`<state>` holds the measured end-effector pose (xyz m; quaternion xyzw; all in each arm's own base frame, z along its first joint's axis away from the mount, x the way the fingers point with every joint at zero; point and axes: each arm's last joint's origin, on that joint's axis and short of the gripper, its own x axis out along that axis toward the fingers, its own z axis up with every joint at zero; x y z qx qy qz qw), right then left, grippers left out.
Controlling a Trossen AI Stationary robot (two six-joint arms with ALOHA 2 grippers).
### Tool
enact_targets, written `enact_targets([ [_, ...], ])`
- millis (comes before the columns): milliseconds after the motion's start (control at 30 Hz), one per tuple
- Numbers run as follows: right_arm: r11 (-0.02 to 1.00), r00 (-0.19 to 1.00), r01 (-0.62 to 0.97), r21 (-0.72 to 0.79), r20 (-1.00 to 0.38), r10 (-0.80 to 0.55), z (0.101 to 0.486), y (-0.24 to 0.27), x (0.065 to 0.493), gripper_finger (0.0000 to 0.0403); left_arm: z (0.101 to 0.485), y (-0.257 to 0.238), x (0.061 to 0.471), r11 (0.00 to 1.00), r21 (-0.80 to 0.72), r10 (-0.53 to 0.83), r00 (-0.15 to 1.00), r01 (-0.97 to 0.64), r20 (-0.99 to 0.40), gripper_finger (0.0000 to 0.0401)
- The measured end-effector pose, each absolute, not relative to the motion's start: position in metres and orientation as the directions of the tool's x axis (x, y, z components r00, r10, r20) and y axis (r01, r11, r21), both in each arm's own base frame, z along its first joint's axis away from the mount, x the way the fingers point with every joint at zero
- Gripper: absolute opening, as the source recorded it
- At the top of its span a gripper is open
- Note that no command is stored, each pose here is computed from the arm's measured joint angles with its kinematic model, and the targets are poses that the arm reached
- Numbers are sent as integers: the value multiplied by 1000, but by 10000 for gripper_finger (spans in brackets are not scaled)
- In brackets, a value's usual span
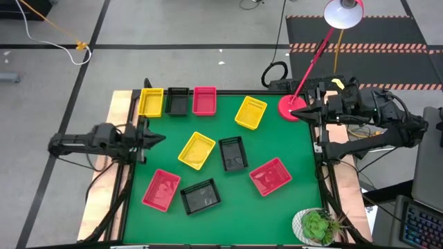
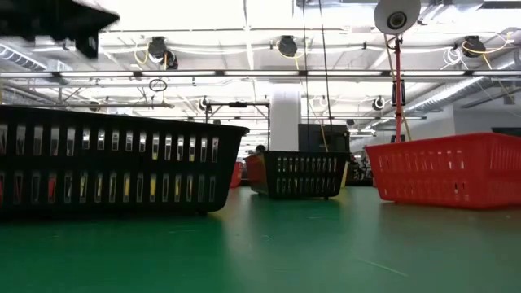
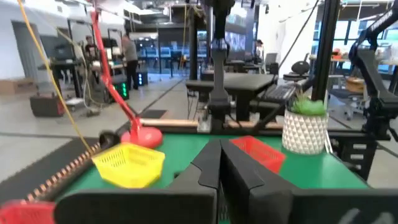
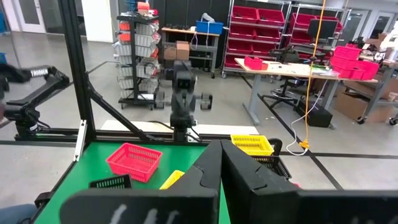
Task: Stack baskets by color
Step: Stack the bottom right red bin on top of the top red bin
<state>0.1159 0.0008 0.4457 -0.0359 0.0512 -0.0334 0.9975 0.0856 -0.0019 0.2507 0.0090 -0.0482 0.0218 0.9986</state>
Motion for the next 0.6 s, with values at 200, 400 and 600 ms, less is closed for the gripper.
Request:
enact_targets([
  [200, 995, 993, 63, -75, -99, -71, 446, 1, 116, 0, 336, -2, 86, 999, 30, 43, 996, -45, 77, 3],
  [400, 995, 993, 63, -76, -99, -71, 446, 1, 116, 0, 411, -3, 95, 999, 34, 22, 1000, -22, 1, 3],
  [600, 995, 993, 63, -75, -99, -71, 446, 1, 116, 0, 469, -4, 105, 998, 58, 26, 998, -22, -55, 2],
])
